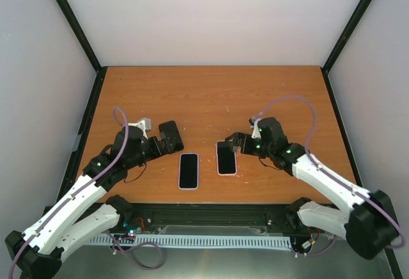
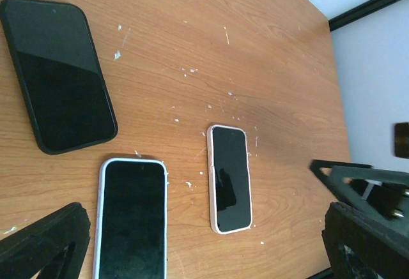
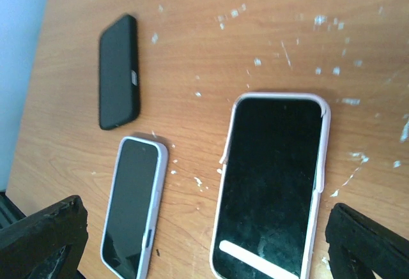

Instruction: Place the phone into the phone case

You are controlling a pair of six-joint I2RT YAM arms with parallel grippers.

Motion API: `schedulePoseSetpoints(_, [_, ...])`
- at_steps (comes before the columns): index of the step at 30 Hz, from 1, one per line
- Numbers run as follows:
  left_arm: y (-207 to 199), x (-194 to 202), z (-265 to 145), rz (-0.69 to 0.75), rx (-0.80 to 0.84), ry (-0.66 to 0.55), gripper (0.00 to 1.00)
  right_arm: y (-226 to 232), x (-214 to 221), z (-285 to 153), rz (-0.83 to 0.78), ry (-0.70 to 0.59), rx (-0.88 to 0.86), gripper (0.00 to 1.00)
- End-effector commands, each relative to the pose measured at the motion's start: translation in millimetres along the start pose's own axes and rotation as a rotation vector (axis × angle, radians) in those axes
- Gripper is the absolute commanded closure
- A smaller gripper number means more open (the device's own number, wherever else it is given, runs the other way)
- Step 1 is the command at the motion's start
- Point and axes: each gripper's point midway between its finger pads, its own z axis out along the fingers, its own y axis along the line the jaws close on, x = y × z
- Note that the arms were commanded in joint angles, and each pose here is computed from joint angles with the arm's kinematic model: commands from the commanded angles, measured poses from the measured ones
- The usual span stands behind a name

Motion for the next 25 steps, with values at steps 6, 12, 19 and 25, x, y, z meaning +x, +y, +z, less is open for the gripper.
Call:
schedulePoseSetpoints(6, [-43,-52,-51,0.052,0.061,-0.173,0.01,26,-37,-96,-0.098,-0.217,0.049,0.0])
schedulePoseSetpoints(12, [-63,-74,-84,0.095,0.108,-0.268,0.0,52,-44,-138,-0.105,-0.294,-0.044,0.0])
schedulePoseSetpoints(19, [-64,-77,-97,0.107,0.126,-0.31,0.0,61,-39,-153,-0.085,-0.32,-0.104,0.0])
schedulePoseSetpoints(25, [-60,-69,-94,0.116,0.149,-0.301,0.01,57,-37,-152,-0.071,-0.319,-0.103,0.0])
